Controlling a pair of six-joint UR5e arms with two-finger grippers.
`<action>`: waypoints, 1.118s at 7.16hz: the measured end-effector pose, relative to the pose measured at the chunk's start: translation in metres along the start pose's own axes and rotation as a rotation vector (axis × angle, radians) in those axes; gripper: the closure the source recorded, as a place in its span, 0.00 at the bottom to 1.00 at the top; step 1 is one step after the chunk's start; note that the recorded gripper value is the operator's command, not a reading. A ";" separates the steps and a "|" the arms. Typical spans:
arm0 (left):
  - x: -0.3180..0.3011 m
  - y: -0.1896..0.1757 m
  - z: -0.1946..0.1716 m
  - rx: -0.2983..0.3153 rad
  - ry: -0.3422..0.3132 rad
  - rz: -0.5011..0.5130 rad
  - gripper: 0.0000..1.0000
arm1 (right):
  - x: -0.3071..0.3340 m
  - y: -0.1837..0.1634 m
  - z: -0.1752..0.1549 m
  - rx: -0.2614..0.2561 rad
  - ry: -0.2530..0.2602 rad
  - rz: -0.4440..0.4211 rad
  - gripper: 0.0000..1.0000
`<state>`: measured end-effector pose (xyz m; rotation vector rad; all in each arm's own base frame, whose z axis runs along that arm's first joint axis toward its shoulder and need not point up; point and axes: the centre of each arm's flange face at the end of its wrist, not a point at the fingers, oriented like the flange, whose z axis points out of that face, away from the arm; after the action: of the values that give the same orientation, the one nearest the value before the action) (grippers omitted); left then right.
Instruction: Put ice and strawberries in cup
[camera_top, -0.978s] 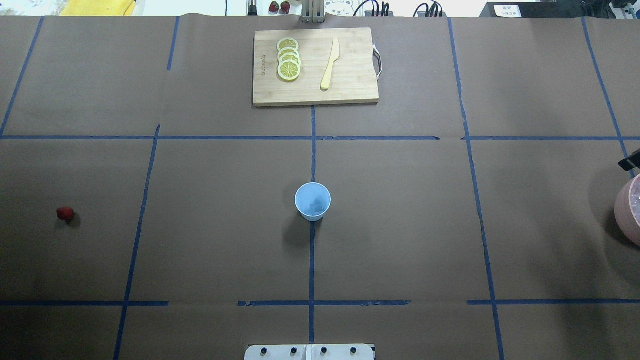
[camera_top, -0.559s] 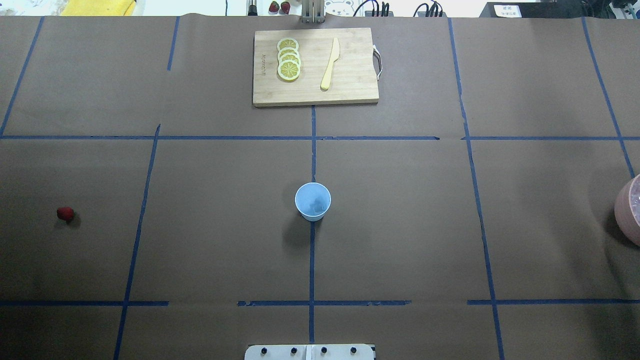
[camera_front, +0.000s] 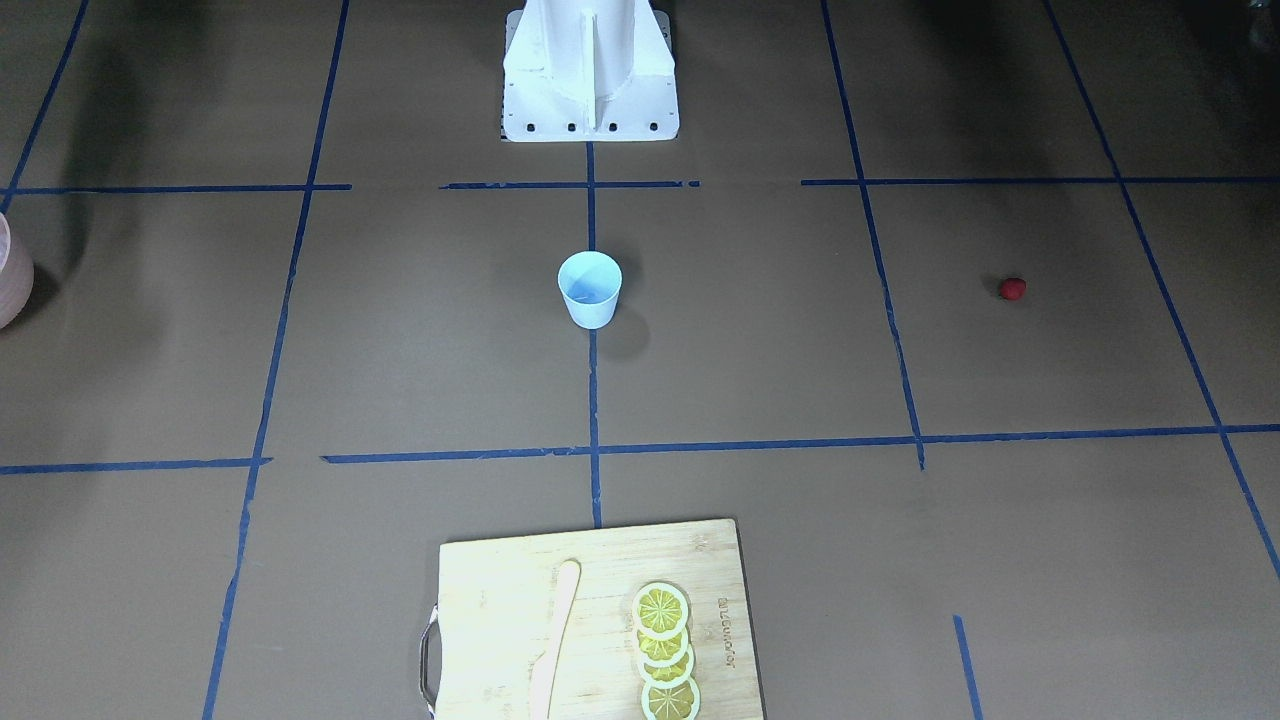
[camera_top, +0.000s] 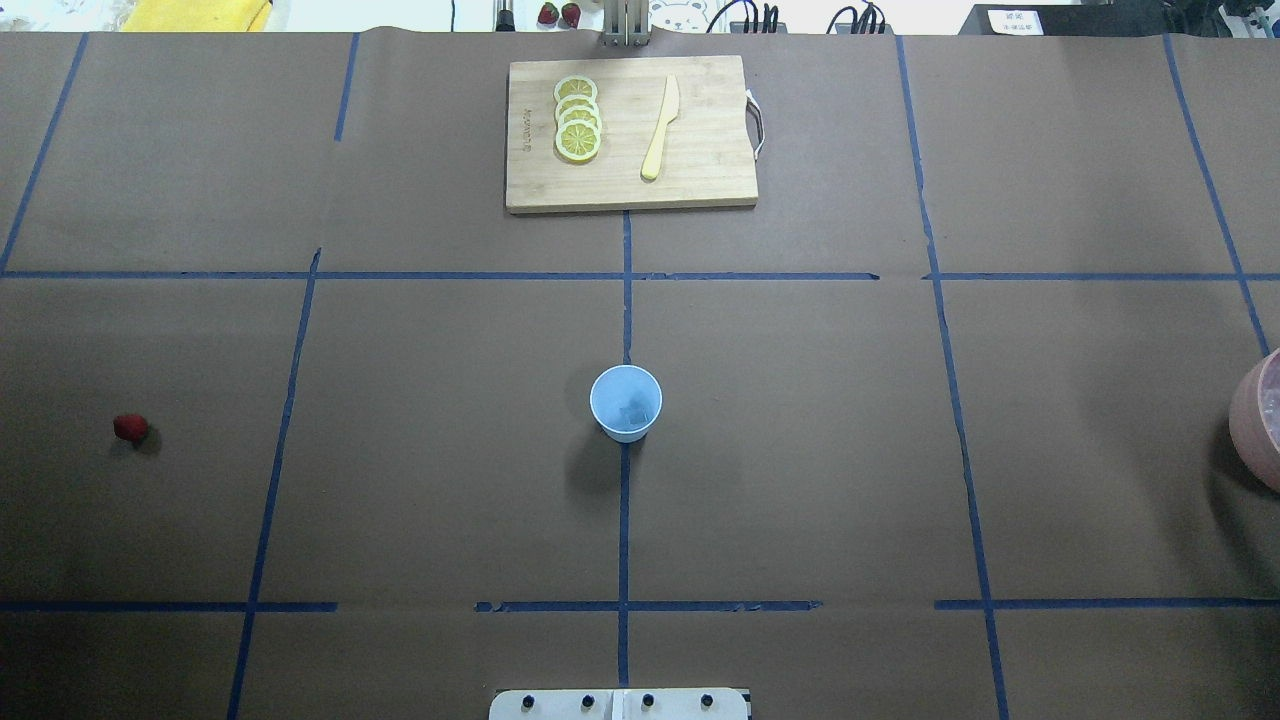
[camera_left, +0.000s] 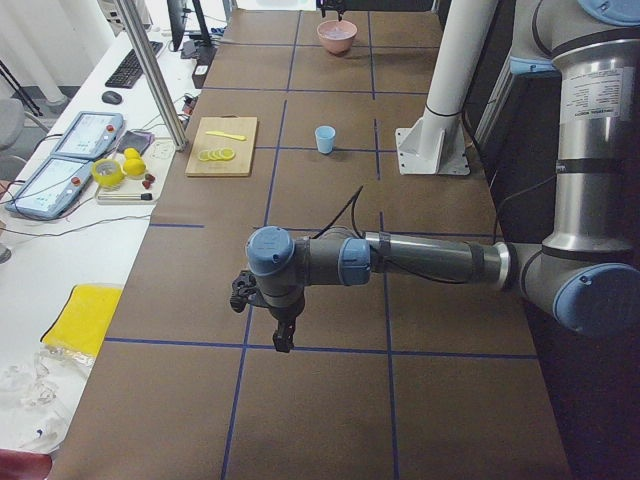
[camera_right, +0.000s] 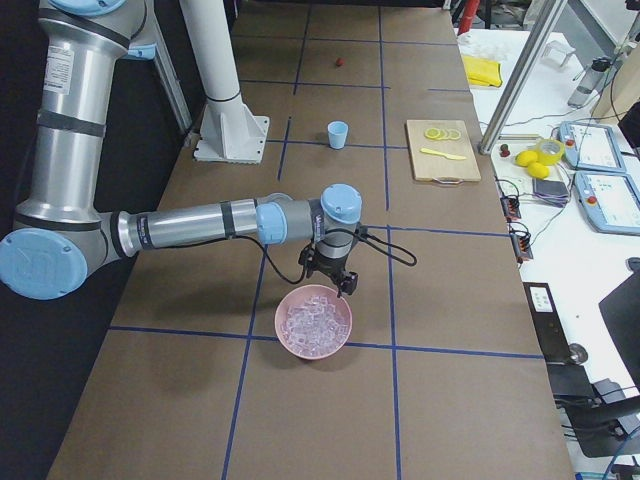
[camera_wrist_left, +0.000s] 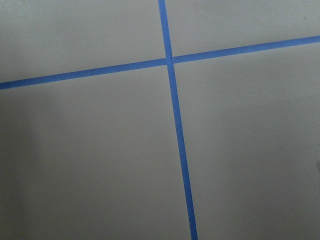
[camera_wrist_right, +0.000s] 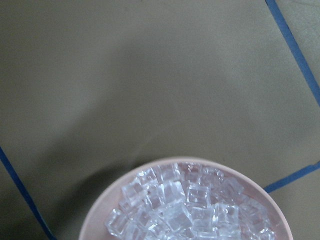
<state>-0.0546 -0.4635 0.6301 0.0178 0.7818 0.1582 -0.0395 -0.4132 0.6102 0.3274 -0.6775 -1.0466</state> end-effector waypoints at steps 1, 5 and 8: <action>0.000 0.000 0.000 -0.001 0.000 -0.001 0.00 | 0.007 0.016 0.020 0.017 0.016 -0.015 0.04; 0.000 0.001 0.002 -0.005 0.001 -0.004 0.00 | 0.005 0.042 0.039 0.023 0.028 0.005 0.11; -0.001 0.001 0.002 -0.007 0.001 -0.006 0.00 | 0.002 0.041 0.045 0.007 0.022 -0.005 0.14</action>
<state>-0.0538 -0.4624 0.6319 0.0088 0.7823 0.1556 -0.0403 -0.3927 0.6677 0.3470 -0.6611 -1.0445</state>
